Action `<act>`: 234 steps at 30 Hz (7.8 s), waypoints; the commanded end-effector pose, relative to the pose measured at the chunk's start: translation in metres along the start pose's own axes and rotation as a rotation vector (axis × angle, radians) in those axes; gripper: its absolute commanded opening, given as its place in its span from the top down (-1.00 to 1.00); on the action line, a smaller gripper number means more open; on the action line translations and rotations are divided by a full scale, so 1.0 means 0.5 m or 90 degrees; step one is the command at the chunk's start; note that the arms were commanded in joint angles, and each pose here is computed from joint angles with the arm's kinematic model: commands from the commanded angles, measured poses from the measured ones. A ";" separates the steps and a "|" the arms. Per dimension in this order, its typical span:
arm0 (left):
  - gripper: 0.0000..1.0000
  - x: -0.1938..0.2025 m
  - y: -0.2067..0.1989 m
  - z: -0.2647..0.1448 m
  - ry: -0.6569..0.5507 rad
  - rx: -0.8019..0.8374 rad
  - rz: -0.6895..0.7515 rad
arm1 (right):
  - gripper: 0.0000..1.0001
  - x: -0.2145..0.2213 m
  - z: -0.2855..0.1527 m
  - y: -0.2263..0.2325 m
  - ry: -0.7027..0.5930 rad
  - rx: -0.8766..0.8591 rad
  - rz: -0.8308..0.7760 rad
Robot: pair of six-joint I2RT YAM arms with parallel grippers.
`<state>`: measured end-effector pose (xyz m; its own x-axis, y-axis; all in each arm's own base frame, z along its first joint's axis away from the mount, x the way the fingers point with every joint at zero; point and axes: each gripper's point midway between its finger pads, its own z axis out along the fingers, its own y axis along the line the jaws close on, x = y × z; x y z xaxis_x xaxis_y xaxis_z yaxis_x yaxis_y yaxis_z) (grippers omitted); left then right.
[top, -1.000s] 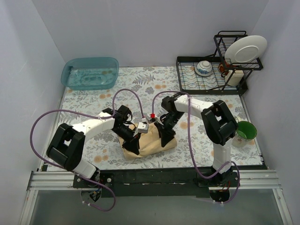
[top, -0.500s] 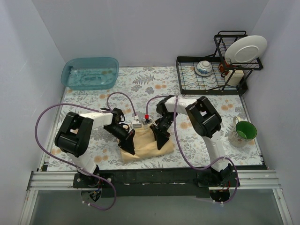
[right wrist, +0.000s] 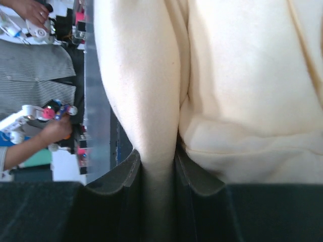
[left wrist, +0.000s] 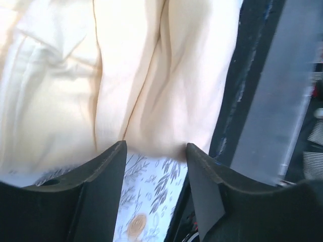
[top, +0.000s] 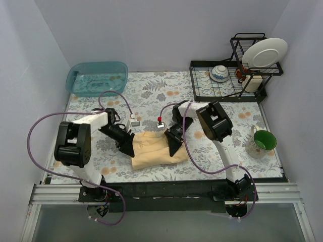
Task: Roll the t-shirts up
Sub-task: Roll the T-shirt to the center of the board.
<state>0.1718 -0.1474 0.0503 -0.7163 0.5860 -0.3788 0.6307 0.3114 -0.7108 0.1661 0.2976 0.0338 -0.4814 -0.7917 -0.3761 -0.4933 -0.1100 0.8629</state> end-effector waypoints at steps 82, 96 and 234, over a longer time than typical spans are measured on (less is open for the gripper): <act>1.00 -0.006 -0.094 0.139 0.050 0.020 0.216 | -0.97 -0.021 -0.102 0.092 0.064 0.625 -0.755; 1.00 -0.020 -0.076 0.123 0.043 0.059 0.159 | -0.58 0.029 -0.019 0.059 0.122 0.544 -0.829; -0.10 -0.152 -0.037 0.324 0.054 -0.292 0.658 | 0.79 0.112 -0.093 -0.037 -0.234 -0.061 0.273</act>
<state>0.2024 -0.3414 0.0377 0.3072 0.6773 -0.6685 0.9105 -0.0048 0.4135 0.2093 0.2382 0.0378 -0.8167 -0.5364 -0.2130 -0.2974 0.0748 0.9518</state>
